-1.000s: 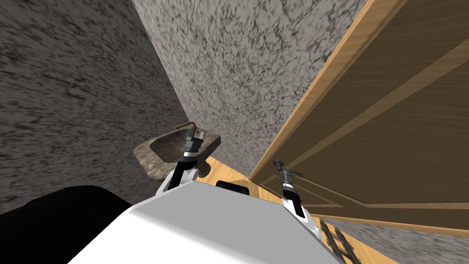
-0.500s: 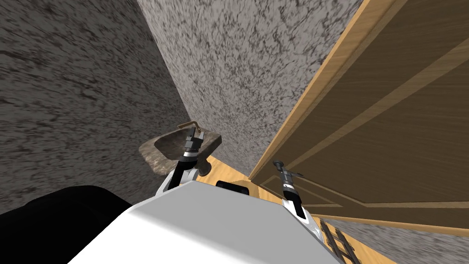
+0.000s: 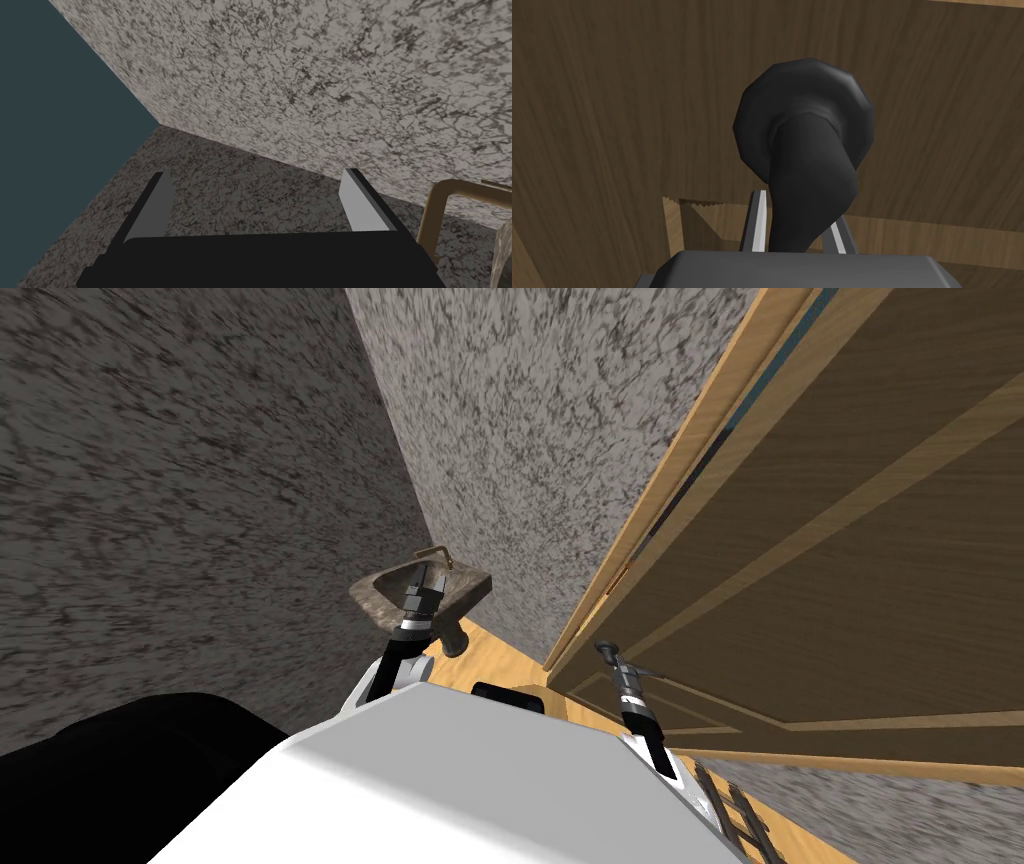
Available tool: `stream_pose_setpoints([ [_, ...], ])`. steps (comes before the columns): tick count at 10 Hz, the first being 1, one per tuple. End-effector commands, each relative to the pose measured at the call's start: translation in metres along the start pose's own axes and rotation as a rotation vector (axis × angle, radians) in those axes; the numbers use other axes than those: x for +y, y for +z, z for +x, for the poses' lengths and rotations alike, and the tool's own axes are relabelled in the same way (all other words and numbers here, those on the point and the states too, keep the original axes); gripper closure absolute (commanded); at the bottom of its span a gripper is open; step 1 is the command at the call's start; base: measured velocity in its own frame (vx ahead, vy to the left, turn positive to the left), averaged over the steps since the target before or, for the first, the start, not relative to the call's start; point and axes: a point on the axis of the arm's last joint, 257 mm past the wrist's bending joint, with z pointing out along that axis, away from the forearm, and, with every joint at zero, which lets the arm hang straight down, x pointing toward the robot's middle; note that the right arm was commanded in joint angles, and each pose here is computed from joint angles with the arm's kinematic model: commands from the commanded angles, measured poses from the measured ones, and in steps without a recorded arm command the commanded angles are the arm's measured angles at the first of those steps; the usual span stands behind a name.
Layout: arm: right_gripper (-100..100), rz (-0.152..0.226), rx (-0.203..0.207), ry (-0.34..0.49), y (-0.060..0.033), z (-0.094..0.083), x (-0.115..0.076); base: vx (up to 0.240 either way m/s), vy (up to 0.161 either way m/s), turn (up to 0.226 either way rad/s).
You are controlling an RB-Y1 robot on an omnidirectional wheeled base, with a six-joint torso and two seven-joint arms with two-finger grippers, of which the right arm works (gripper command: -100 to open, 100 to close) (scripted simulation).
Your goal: Pull the door open
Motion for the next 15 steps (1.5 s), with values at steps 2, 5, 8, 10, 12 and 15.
stream_pose_setpoints([
  [2,100,-0.008,0.041,0.000,-0.0092,0.003,0.002,-0.226,-0.044,0.131],
  [5,100,-0.001,0.060,0.004,-0.0185,0.005,-0.003,-0.164,-0.056,0.106],
  [8,100,-0.008,0.087,0.002,-0.0300,0.001,-0.002,-0.221,-0.048,0.157],
  [10,100,-0.013,0.113,0.001,-0.0404,-0.001,0.000,-0.237,-0.053,0.160],
  [12,100,-0.016,0.133,0.001,-0.0485,-0.003,0.001,-0.203,-0.056,0.127],
  [15,100,-0.011,0.146,0.002,-0.0626,-0.006,-0.004,-0.172,-0.051,0.133],
])
